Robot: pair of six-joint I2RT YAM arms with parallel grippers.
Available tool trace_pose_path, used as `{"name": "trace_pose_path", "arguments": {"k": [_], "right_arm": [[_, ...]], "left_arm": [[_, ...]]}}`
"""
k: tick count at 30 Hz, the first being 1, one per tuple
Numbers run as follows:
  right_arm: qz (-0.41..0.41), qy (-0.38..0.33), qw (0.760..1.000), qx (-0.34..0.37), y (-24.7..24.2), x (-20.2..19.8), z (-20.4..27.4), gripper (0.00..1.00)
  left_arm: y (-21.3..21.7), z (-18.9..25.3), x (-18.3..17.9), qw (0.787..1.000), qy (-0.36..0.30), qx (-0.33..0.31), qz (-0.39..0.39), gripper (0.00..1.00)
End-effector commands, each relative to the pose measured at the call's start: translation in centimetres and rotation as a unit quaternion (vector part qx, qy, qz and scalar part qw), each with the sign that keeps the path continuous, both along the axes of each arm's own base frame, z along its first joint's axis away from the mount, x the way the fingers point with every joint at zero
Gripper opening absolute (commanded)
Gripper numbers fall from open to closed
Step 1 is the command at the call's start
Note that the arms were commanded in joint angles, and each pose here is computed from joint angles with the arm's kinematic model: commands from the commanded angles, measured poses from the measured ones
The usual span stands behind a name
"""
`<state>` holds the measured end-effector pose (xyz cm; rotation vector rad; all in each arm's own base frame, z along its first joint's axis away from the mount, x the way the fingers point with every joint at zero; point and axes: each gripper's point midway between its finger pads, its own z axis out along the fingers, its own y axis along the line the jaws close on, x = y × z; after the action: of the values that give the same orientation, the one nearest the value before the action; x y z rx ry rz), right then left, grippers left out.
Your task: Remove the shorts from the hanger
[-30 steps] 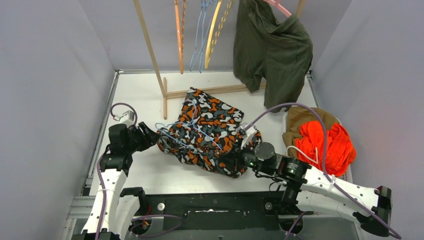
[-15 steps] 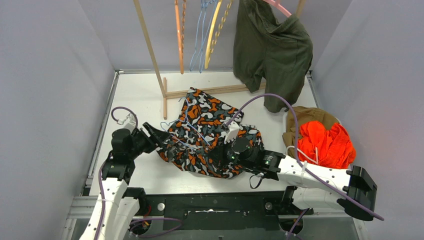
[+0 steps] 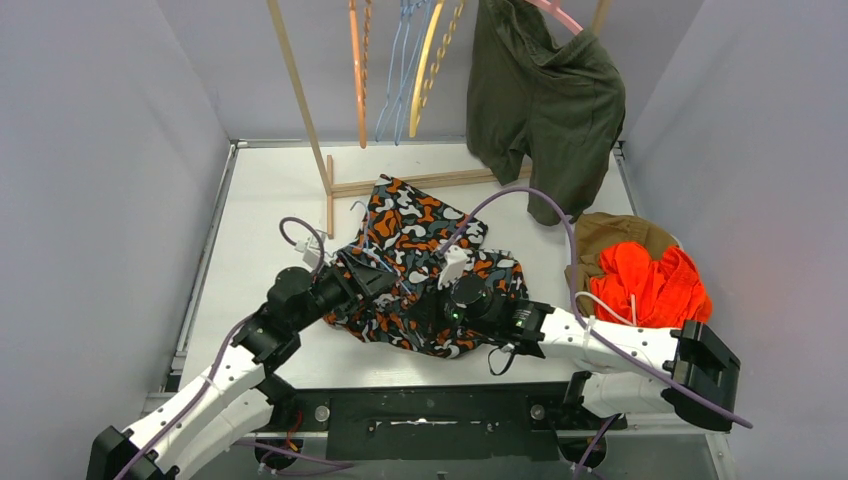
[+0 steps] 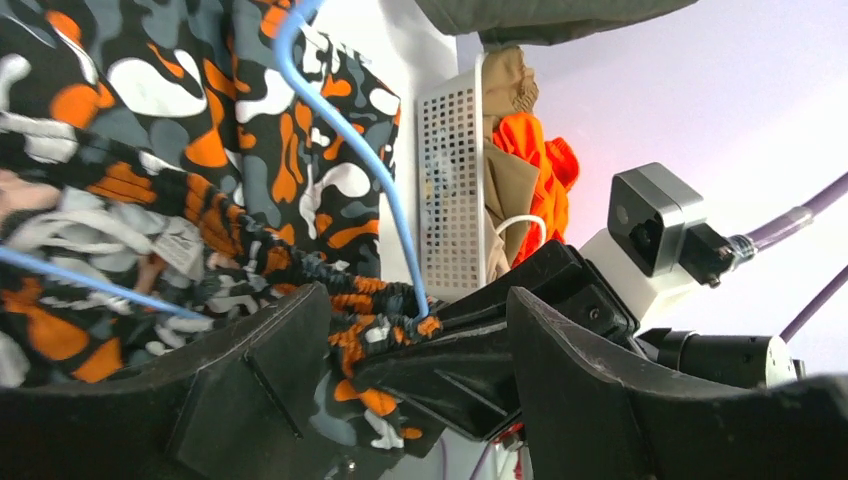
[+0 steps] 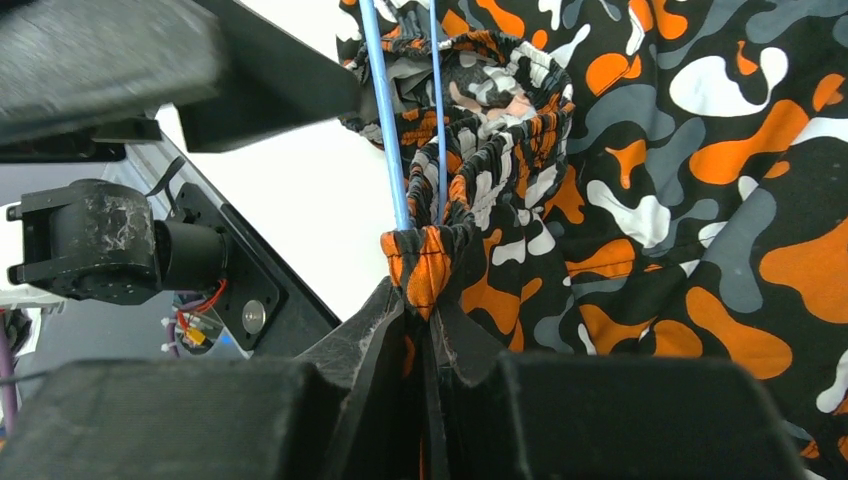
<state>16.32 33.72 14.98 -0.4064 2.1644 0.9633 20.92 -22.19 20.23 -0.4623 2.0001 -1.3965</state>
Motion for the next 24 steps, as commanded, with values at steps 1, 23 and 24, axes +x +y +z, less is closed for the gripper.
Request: {"name": "trace_pose_path", "arguments": {"k": [1, 23, 24], "right_arm": [[0.033, -0.037, 0.997, 0.066, 2.7, -0.2, 4.3, 0.00], [0.056, 0.031, 0.998, 0.029, -0.7, -4.0, -0.1, 0.14], [0.055, 0.034, 0.998, 0.024, -1.0, -4.1, -0.6, 0.11]], "left_arm": [[-1.6, 3.0, 1.4, 0.998, -0.034, -0.044, 0.033, 0.64], [10.0, 8.8, 1.5, 0.954, -0.110, 0.135, 0.243, 0.00], [10.3, 9.0, 1.4, 0.953, -0.110, 0.141, 0.246, 0.00]]}}
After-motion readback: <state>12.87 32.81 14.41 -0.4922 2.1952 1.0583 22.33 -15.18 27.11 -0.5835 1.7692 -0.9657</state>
